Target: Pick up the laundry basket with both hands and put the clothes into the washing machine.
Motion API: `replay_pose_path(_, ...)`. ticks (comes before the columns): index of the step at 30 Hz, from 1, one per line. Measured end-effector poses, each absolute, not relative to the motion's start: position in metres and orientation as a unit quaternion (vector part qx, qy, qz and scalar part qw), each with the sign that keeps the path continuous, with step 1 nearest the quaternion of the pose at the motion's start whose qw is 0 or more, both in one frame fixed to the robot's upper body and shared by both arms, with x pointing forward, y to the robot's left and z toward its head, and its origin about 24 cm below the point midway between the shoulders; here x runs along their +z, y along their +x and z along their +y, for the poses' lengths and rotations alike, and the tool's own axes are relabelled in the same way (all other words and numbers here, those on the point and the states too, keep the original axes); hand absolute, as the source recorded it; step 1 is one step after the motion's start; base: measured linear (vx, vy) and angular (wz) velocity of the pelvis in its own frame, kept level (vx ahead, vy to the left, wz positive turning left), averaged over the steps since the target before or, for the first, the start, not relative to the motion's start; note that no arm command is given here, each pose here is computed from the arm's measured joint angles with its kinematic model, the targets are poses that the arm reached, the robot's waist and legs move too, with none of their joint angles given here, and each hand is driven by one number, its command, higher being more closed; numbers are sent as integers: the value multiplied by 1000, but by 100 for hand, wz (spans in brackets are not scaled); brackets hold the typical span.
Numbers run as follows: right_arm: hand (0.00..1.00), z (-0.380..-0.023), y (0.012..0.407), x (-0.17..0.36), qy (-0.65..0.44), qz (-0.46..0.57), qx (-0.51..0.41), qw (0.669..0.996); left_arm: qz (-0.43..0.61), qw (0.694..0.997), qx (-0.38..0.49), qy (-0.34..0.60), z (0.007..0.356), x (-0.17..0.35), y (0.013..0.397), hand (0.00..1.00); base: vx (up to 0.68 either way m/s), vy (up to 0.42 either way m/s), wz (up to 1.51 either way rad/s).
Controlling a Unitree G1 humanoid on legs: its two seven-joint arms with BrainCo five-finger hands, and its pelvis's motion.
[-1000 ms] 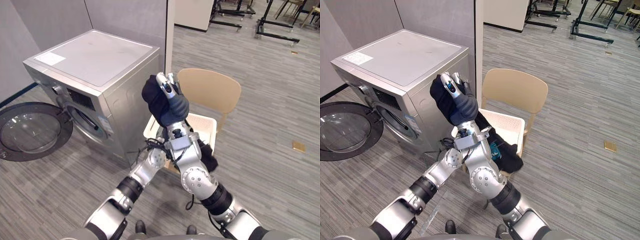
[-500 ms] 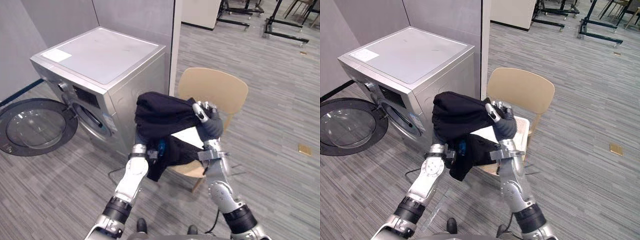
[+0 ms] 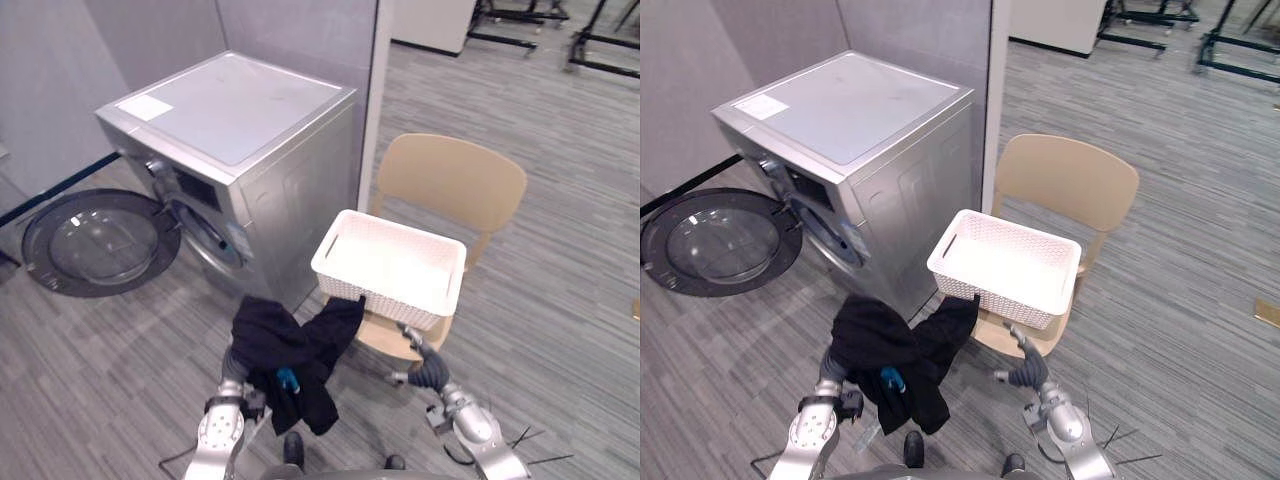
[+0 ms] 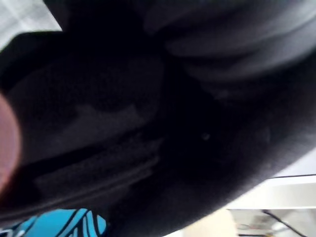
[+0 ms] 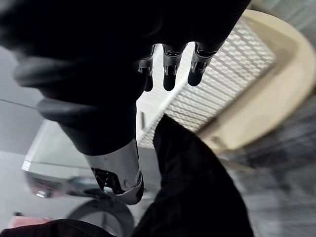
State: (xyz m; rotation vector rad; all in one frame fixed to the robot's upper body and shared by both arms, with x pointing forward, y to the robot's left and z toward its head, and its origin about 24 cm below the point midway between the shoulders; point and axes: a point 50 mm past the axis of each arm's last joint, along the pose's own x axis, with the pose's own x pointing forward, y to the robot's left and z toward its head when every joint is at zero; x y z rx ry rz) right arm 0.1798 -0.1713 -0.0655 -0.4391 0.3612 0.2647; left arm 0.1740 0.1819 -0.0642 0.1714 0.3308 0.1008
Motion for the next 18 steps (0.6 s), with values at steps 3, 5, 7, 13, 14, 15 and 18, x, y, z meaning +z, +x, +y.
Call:
replay_pose_path(3,0,-173,176,-82,-227,221,134,939,221,970,51,91,185,-84,166,100,-24,-12,145)
replay_pose_path(5,0,-171,184,-86,-236,231,127,935,275,955,64,91,195,-102,157,100,76,49,208)
replay_pose_path(7,0,-174,195,-86,-255,232,129,930,317,940,80,95,202,-115,146,100,134,112,162)
replay_pose_path(13,0,-162,214,-89,-266,234,144,924,406,901,110,103,221,-137,108,100,207,107,105)
replay_pose_path(14,0,-158,216,-89,-263,233,148,925,410,899,111,104,221,-138,105,100,278,181,78)
replay_pose_path(15,0,-153,217,-89,-258,234,150,925,422,894,108,100,219,-141,99,100,258,180,48)
replay_pose_path(18,0,-156,208,-96,-262,255,149,919,428,892,104,100,221,-142,96,100,351,272,86)
